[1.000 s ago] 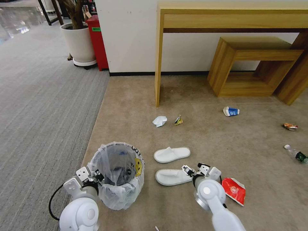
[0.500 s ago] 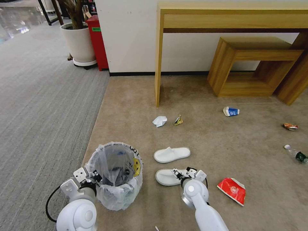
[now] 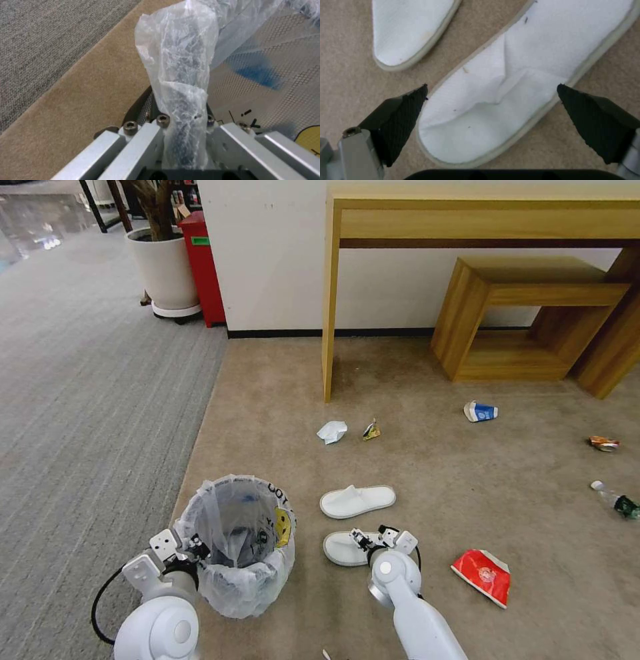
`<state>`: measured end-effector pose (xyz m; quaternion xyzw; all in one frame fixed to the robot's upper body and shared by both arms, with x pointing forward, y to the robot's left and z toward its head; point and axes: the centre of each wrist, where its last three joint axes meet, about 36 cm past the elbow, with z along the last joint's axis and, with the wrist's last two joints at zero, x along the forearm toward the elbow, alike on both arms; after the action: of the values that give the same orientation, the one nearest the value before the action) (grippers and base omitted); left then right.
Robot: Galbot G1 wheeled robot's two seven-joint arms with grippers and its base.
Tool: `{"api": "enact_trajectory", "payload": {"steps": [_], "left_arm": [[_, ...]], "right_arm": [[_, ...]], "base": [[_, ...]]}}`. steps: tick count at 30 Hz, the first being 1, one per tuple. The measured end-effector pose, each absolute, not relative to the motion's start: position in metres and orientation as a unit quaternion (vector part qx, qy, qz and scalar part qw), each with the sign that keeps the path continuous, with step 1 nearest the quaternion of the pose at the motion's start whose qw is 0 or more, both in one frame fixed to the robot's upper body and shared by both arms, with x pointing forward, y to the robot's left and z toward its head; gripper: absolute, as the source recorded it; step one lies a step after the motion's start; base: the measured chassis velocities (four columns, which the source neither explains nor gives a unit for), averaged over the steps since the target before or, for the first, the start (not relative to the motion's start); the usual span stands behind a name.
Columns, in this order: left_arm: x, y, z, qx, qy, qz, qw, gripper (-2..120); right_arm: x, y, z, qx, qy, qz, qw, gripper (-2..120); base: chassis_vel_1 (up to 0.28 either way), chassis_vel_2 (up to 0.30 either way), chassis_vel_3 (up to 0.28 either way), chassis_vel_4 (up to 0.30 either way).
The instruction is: Pick up the trash bin and place the garbage on the floor into it.
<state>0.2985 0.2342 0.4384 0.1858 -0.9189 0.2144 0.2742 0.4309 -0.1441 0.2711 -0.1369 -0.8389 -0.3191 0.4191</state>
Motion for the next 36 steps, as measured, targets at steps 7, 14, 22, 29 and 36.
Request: {"api": "enact_trajectory", "payload": {"steps": [7, 14, 22, 29, 36], "left_arm": [[0.299, 0.232, 0.439, 0.184, -0.919, 0.219, 0.273, 1], [0.298, 0.230, 0.439, 0.184, -0.917, 0.223, 0.274, 1], [0.298, 0.228, 0.440, 0.181, -0.917, 0.226, 0.273, 1], [0.294, 0.226, 0.443, 0.176, -0.919, 0.227, 0.271, 1], [0.293, 0.225, 0.444, 0.173, -0.920, 0.228, 0.269, 1]], "right_arm": [[0.431, -0.145, 0.262, -0.139, -0.838, -0.311, 0.426, 95], [0.432, -0.135, 0.257, -0.132, -0.839, -0.309, 0.428, 89], [0.437, -0.121, 0.252, -0.125, -0.840, -0.307, 0.430, 87], [0.443, -0.114, 0.242, -0.123, -0.841, -0.301, 0.432, 79], [0.449, -0.105, 0.237, -0.117, -0.844, -0.295, 0.433, 63]], "base": [[0.000, 0.000, 0.000, 0.000], [0.000, 0.000, 0.000, 0.000], [0.000, 0.000, 0.000, 0.000], [0.000, 0.000, 0.000, 0.000], [0.000, 0.000, 0.000, 0.000]]}}
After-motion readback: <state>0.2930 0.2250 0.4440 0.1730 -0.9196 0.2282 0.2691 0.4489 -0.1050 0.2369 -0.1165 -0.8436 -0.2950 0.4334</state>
